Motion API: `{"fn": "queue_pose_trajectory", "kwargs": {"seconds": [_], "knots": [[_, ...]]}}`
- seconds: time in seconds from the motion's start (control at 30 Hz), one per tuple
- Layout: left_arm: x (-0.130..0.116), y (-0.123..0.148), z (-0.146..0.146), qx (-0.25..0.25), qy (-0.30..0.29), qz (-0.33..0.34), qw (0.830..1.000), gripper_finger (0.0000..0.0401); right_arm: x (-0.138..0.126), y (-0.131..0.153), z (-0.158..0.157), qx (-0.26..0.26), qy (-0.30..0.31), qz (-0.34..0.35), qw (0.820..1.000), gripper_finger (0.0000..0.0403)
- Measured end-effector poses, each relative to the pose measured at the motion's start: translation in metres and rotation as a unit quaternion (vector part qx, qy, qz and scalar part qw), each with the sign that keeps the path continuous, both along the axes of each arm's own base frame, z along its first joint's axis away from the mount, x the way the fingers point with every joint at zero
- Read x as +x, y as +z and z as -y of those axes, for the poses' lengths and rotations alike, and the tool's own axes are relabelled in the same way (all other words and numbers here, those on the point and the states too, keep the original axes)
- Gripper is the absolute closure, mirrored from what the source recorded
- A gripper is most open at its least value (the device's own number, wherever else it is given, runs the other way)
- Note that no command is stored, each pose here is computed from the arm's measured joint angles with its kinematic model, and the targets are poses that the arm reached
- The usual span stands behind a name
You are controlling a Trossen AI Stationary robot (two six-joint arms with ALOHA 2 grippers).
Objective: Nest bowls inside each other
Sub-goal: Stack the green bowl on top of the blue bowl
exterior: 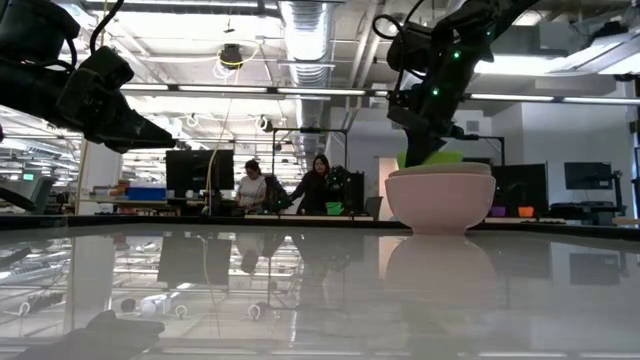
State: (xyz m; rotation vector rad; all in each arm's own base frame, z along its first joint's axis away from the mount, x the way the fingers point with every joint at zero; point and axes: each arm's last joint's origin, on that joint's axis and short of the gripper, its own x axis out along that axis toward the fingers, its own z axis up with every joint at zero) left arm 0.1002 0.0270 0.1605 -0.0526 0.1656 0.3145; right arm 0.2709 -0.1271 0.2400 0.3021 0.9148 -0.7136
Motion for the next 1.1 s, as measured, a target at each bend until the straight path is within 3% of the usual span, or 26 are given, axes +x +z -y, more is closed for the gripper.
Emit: {"fn": "queue_pose_trajectory", "kwargs": {"seconds": [0.53,1.1], "knots": [[0.0,0.0,0.0,0.0,0.0,0.0,1.0,0.0243,-0.0035,-0.002,-0.0004,0.015,-0.007,-0.014,1.0,0.0396],[0.0,0.0,0.0,0.0,0.0,0.0,1.0,0.0244,-0.0062,-0.0042,-0.0038,0.041,-0.021,-0.022,0.999,0.0307]]}}
